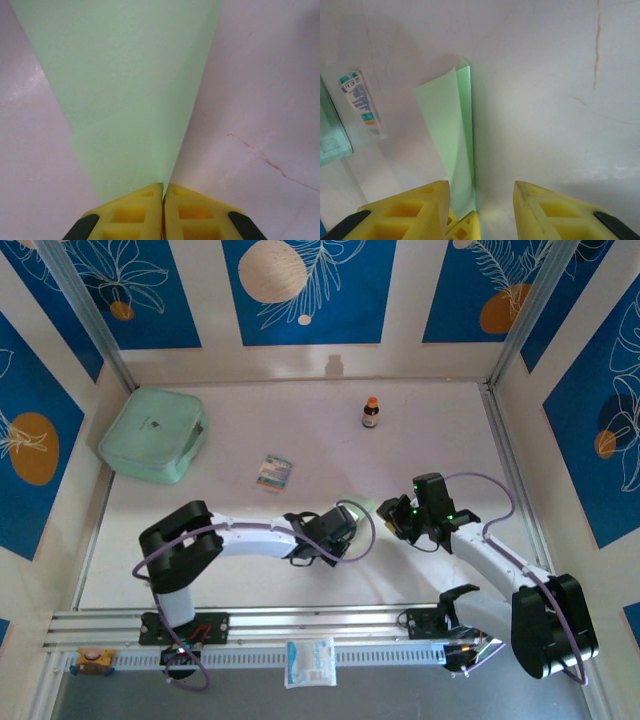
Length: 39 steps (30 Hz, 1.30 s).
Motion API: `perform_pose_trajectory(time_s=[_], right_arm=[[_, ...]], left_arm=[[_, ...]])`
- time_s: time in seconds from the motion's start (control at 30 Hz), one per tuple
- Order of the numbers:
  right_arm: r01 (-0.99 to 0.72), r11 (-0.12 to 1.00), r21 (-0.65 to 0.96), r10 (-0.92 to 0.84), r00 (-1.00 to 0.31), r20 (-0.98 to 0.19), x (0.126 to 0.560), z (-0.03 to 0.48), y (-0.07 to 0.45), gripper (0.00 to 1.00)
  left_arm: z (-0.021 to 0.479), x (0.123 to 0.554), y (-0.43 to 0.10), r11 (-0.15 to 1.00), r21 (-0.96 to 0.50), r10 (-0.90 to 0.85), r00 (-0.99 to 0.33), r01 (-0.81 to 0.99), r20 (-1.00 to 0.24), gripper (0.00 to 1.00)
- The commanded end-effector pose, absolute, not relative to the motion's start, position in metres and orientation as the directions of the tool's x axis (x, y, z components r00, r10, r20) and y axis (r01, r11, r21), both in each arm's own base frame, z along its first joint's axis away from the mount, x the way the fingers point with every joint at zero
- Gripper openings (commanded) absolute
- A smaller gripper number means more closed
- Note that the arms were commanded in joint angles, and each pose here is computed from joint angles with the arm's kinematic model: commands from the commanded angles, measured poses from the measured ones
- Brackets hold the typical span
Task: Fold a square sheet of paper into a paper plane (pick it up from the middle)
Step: Fold the wing for the fifth time at the center of the table.
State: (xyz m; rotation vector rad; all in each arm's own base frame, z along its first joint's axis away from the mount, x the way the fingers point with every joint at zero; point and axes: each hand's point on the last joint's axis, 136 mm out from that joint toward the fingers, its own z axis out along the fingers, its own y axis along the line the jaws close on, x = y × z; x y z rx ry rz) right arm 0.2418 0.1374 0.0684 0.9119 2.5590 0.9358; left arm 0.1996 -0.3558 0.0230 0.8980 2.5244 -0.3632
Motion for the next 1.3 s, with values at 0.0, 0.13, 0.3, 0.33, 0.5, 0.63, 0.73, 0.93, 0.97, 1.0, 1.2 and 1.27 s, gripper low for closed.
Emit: perform_pose_trajectory(time_s=[0.0,0.13,0.3,0.33,0.5,0.63,0.73,0.93,0.97,1.0,1.2,1.27], right_arm=[[0.424,0.622,0.659,0.632,-0.768,-0.102,0.243,0.069,0.135,0.38],[0.379,0.638,0.67,0.606,-0.785,-0.132,0.244,0.071,0.14,0.37],[0.312,0.646,0.697,0.555,-0.819,-0.147,0.244,0.074,0.153,0.32],[0.293,0.646,0.705,0.54,-0.828,-0.152,0.245,0.074,0.156,0.3],[0.196,0.637,0.745,0.453,-0.878,-0.157,0.244,0.078,0.177,0.24],[0.134,0.619,0.774,0.38,-0.914,-0.146,0.243,0.078,0.195,0.19],[0.09,0.612,0.785,0.326,-0.934,-0.147,0.243,0.078,0.209,0.16],[0.021,0.613,0.79,0.224,-0.963,-0.148,0.242,0.075,0.233,0.13],[0.019,0.612,0.791,0.216,-0.966,-0.143,0.243,0.073,0.236,0.12],[0.017,0.608,0.794,0.208,-0.968,-0.139,0.243,0.072,0.239,0.12],[0.031,0.611,0.791,0.185,-0.977,-0.105,0.251,0.059,0.246,0.1],[0.035,0.604,0.796,0.184,-0.978,-0.097,0.253,0.058,0.247,0.09]], left_arm=[[0.032,0.196,-0.364,0.706,-0.278,0.467,-0.724,0.651,-0.509,0.1],[0.029,0.197,-0.361,0.699,-0.368,0.422,-0.769,0.613,-0.48,0.1],[0.023,0.197,-0.36,0.677,-0.463,0.393,-0.813,0.572,-0.43,0.1],[0.02,0.197,-0.359,0.675,-0.476,0.39,-0.82,0.565,-0.419,0.1],[0.012,0.198,-0.354,0.669,-0.544,0.352,-0.86,0.507,-0.369,0.09],[0.011,0.201,-0.349,0.656,-0.599,0.31,-0.888,0.459,-0.34,0.09],[0.009,0.203,-0.347,0.642,-0.636,0.285,-0.903,0.429,-0.322,0.06],[0.007,0.207,-0.338,0.634,-0.674,0.229,-0.924,0.379,-0.305,0.02],[0.007,0.207,-0.337,0.632,-0.679,0.221,-0.927,0.373,-0.304,0.02],[0.007,0.208,-0.337,0.628,-0.685,0.217,-0.929,0.369,-0.301,0.02],[0.008,0.21,-0.333,0.595,-0.733,0.172,-0.943,0.329,-0.284,0.0],[0.01,0.21,-0.333,0.576,-0.753,0.157,-0.947,0.319,-0.28,0.0]])
